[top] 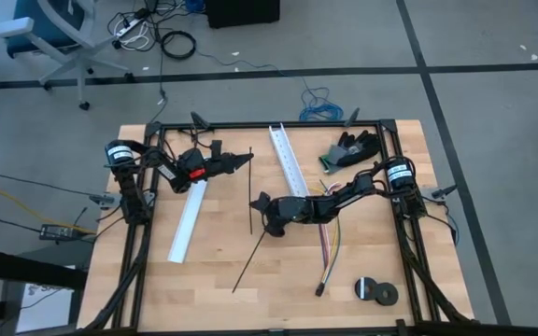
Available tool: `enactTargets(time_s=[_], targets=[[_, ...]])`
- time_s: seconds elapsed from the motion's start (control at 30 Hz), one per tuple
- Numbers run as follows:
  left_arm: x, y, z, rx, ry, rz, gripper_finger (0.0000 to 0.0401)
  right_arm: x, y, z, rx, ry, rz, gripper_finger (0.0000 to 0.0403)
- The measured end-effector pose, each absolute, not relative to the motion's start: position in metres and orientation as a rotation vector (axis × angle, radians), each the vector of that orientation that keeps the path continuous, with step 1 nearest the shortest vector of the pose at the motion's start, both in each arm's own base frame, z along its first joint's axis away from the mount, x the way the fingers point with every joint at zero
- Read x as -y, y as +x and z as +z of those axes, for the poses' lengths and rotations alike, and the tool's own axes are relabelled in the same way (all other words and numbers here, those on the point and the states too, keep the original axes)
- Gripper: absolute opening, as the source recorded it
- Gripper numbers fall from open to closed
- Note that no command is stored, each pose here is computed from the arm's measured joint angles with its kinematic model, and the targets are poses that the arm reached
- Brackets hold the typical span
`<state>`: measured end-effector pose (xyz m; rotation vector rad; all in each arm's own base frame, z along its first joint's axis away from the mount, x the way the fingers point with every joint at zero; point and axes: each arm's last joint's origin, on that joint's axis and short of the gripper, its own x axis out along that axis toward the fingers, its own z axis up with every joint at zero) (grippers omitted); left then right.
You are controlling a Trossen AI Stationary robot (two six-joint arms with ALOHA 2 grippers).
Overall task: Ziptie cables
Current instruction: Prepare the black zip tie
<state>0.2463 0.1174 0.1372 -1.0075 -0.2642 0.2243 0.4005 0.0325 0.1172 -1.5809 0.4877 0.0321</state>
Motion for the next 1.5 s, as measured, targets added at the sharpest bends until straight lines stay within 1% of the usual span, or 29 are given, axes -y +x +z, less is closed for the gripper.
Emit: enactTargets(time_s=[0.2,0.37,0.53,0.83,1.0,1.1,1.17,1.3,1.5], targets=[[-0.117,0.252,0.141,0.278,-1.003,0.205,0.0001,-0.033,0.400,0.115,-0.486,-1.580,0.093,0.0061],[-0.117,0.264,0.151,0.290,-0.989,0.146,0.0001,-0.031,0.400,0.114,-0.489,-1.578,0.098,0.0059],[-0.118,0.267,0.153,0.287,-0.986,0.133,0.0001,-0.031,0.400,0.114,-0.493,-1.561,0.097,0.0058],[-0.117,0.267,0.153,0.268,-0.987,0.103,0.0001,-0.021,0.399,0.110,-0.558,-1.547,0.104,0.0025],[-0.117,0.268,0.152,0.264,-0.988,0.104,0.0001,-0.021,0.399,0.111,-0.551,-1.619,0.122,0.0021],[-0.117,0.268,0.152,0.261,-0.989,0.106,0.0001,-0.021,0.399,0.110,-0.547,-1.623,0.143,0.0021],[-0.117,0.268,0.152,0.260,-0.984,0.107,0.0001,-0.023,0.398,0.109,-0.548,-1.584,0.134,0.0021],[-0.118,0.268,0.152,0.259,-0.938,0.114,0.0001,-0.022,0.398,0.111,-0.533,-1.393,0.051,0.0005],[-0.114,0.268,0.157,0.280,-0.778,0.087,0.0001,-0.012,0.400,0.115,-0.492,-1.121,-0.067,0.0000]])
